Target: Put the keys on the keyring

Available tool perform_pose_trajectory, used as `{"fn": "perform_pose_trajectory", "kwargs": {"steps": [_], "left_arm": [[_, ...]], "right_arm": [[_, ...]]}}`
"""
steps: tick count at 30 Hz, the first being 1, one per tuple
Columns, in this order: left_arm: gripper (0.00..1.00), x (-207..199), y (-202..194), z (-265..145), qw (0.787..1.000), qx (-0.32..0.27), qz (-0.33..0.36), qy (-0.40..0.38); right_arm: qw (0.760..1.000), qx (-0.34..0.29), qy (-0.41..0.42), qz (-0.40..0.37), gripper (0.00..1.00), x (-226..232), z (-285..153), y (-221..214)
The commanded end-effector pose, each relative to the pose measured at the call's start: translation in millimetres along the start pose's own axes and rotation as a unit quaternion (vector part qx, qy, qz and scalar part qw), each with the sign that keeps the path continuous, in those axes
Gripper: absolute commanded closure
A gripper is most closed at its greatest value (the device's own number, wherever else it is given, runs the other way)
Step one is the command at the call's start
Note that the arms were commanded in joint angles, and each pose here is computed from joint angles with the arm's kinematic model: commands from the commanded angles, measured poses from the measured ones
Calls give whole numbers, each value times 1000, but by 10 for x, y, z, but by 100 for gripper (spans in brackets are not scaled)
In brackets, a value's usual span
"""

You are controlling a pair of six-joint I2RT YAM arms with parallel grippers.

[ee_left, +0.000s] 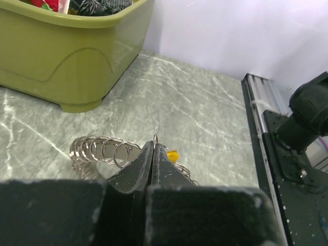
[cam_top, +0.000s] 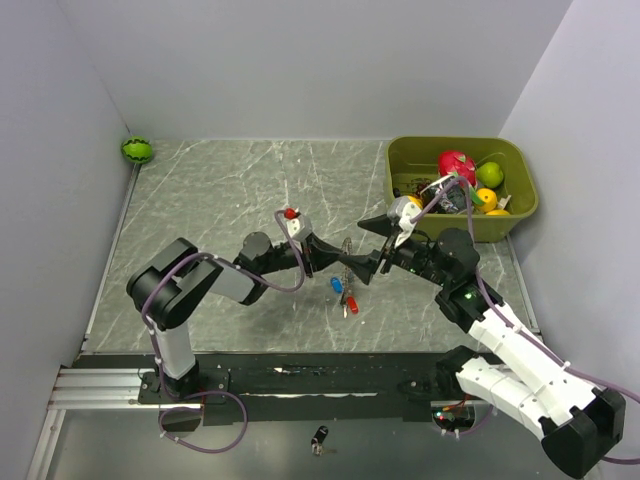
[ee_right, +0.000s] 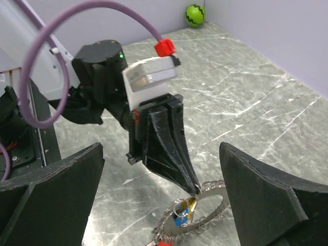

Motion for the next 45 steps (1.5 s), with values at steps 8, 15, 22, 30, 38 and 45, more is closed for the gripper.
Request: {"fn": "perform_pose_trajectory", "kwargs": {"steps": [8,15,22,30,38,45], "left_arm": [[99,-52,220,-170,996,-48,79,10],[98,45,180,-236,997,-28,66,37],[99,147,121,-302,996,-16,50,66],[82,229,39,-366,994,-12,30,100],[50,229,109,-450,990,-23,44,133],[1,193,238,-544,987,-50,51,145]], "right_arm": [[1000,-8,14,1,0,6,56,21],[1000,-4,20,7,0,1,81,-2],[1000,4,25,13,0,-2,110,-35],[999,9,30,16,0,-6,133,-40],[999,10,32,16,0,-8,143,-33],[999,9,32,15,0,-10,137,-21]]}}
Point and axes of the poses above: each gripper's point midway between its finger pads, its own z axis out along the fingers, its own x axis along the line the jaws close on, y = z × x, the point moved 8 cm from there along -z, back along the fingers, and after that the axes turned 3 degrees about -z, right-handed, at the moved point
